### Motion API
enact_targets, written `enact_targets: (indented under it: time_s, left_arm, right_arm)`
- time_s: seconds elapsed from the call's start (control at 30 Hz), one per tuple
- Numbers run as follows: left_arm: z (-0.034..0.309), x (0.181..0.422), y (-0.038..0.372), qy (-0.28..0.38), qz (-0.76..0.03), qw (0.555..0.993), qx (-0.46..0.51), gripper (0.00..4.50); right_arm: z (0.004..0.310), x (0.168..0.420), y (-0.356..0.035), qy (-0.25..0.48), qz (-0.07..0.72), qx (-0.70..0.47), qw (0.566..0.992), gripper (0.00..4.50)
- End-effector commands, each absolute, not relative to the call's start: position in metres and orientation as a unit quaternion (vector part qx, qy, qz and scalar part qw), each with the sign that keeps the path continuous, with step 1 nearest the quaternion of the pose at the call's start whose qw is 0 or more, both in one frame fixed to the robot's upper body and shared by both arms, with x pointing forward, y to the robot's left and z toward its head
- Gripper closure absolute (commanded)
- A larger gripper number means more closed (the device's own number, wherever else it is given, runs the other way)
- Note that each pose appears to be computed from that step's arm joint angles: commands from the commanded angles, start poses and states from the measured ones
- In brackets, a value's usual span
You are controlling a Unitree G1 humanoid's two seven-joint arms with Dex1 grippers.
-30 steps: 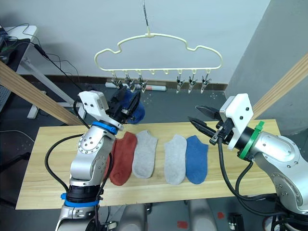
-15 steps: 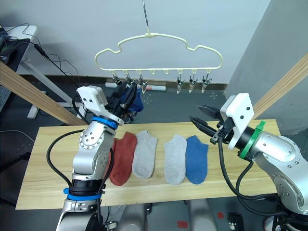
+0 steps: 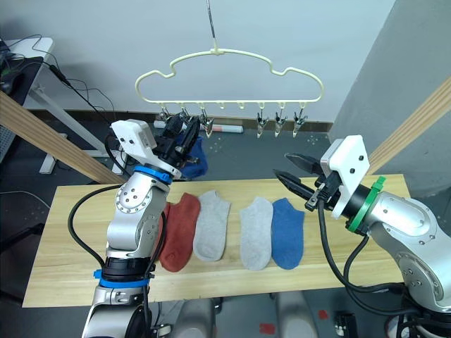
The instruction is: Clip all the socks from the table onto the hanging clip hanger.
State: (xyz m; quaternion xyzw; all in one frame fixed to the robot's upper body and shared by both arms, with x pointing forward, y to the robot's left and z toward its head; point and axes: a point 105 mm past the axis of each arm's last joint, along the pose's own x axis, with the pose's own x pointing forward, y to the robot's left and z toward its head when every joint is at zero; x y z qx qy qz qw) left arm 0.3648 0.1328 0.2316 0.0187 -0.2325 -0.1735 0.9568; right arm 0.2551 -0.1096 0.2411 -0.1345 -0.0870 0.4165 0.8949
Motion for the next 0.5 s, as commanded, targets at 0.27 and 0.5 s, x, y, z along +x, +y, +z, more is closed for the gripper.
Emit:
enact_targets:
  time_s: [0.27,0.5]
  left_arm:
    - [0.2544,0.3565,0.1278,-0.277,-0.188,0.942,0.003,2.85]
    - [0.2534,0.3576,0.1281,-0.274,-0.187,0.943,0.004,2.85]
  right_arm:
    - [0.2483,0.2467,-0.1036,-0.112,0.429,-0.141,0.885,2.67]
    - [0.248,0.2467,-0.1033,-0.112,0.429,-0.141,0.885,2.67]
